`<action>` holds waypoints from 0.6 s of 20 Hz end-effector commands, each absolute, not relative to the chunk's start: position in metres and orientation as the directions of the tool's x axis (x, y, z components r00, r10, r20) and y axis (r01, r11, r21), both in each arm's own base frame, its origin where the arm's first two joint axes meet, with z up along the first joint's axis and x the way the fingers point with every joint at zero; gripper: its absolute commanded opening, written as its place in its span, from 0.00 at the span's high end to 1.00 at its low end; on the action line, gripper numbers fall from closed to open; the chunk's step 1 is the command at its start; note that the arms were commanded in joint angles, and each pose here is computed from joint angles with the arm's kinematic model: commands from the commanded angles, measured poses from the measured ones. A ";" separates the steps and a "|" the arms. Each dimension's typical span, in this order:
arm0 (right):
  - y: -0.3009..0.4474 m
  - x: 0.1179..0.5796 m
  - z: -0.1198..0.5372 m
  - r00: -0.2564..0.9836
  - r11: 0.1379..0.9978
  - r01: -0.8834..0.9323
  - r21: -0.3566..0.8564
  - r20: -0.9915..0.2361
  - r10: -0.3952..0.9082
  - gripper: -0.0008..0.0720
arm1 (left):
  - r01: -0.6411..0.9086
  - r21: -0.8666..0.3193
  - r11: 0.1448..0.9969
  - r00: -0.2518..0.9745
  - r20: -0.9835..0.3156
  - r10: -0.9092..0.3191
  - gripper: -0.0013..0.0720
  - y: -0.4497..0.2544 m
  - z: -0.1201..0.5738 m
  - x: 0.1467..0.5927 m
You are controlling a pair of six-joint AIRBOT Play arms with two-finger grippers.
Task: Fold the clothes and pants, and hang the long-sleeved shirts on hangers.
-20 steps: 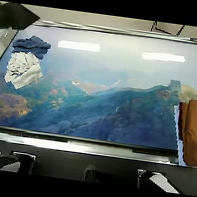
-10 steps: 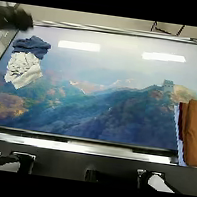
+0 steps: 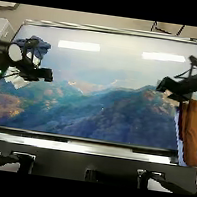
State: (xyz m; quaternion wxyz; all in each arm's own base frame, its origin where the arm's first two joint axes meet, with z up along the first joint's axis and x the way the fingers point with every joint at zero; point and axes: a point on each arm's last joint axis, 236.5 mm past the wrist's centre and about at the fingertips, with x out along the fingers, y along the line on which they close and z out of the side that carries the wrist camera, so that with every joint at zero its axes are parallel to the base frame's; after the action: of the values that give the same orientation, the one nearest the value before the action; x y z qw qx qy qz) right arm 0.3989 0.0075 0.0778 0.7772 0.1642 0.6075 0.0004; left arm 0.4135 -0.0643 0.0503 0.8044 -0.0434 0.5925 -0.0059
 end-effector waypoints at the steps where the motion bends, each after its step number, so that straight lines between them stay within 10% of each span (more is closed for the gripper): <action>1: 0.031 0.390 0.069 0.207 0.955 0.160 0.249 -0.954 0.214 0.03 | -0.042 -0.089 0.995 0.339 -0.938 -0.070 0.03 -0.071 0.043 0.413; 12: 0.029 0.392 0.070 0.219 0.956 0.162 0.246 -0.953 0.209 0.03 | -0.036 -0.087 0.996 0.337 -0.939 -0.070 0.02 -0.071 0.042 0.413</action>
State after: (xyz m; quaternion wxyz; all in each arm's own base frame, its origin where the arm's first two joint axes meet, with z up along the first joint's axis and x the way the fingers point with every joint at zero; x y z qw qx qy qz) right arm 0.3925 0.0288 0.0698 0.7668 0.1487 0.6243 0.0148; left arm 0.4125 -0.0707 0.0421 0.8155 -0.0460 0.5769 -0.0101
